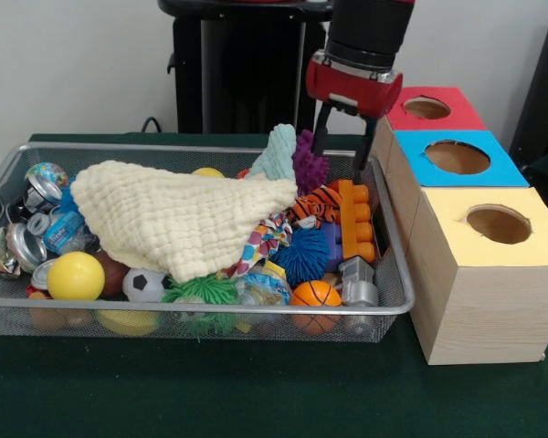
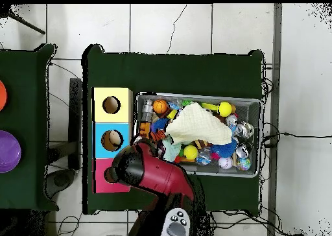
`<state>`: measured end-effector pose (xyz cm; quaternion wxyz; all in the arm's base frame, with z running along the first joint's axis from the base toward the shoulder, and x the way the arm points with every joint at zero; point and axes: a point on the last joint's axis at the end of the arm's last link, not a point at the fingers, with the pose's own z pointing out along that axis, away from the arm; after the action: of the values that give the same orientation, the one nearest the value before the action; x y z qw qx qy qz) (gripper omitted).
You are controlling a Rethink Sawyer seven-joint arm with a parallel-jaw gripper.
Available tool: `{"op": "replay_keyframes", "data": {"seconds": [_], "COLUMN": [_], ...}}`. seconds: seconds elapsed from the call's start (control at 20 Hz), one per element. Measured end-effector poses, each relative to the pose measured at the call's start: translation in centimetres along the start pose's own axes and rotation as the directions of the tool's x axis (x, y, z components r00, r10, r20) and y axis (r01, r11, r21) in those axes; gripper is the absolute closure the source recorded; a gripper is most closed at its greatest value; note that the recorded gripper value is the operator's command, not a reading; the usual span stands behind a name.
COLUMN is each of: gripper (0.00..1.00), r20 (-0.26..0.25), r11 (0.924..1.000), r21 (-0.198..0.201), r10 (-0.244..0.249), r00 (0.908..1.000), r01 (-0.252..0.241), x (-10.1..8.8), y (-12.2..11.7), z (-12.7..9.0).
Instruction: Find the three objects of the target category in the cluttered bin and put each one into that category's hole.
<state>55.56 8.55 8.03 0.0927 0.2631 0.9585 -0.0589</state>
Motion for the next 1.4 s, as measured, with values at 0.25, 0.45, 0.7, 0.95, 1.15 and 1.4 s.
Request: {"op": "replay_keyframes", "data": {"seconds": [0.25,0.45,0.7,0.95,1.15,1.4], "gripper": [0.00,0.00,0.00,0.00,0.00,0.00], "r20": [0.004,0.025,0.059,0.073,0.066,0.064], "r11": [0.9996,0.9994,0.9996,0.9998,1.0000,1.0000], "r21": [0.012,0.019,0.022,0.018,0.009,0.001], "r10": [0.027,0.027,0.015,0.007,-0.002,-0.009], "r00": [0.9996,0.9993,0.9982,0.9973,0.9978,0.9979], "r01": [-0.027,-0.027,-0.017,-0.008,0.002,0.009], "x": [-0.9,-1.3,-1.2,-0.9,-0.2,0.3], "y": [-1.5,-2.2,-2.4,-2.1,-1.4,-0.8], "z": [1.1,1.9,2.9,3.8,4.4,4.8]}}
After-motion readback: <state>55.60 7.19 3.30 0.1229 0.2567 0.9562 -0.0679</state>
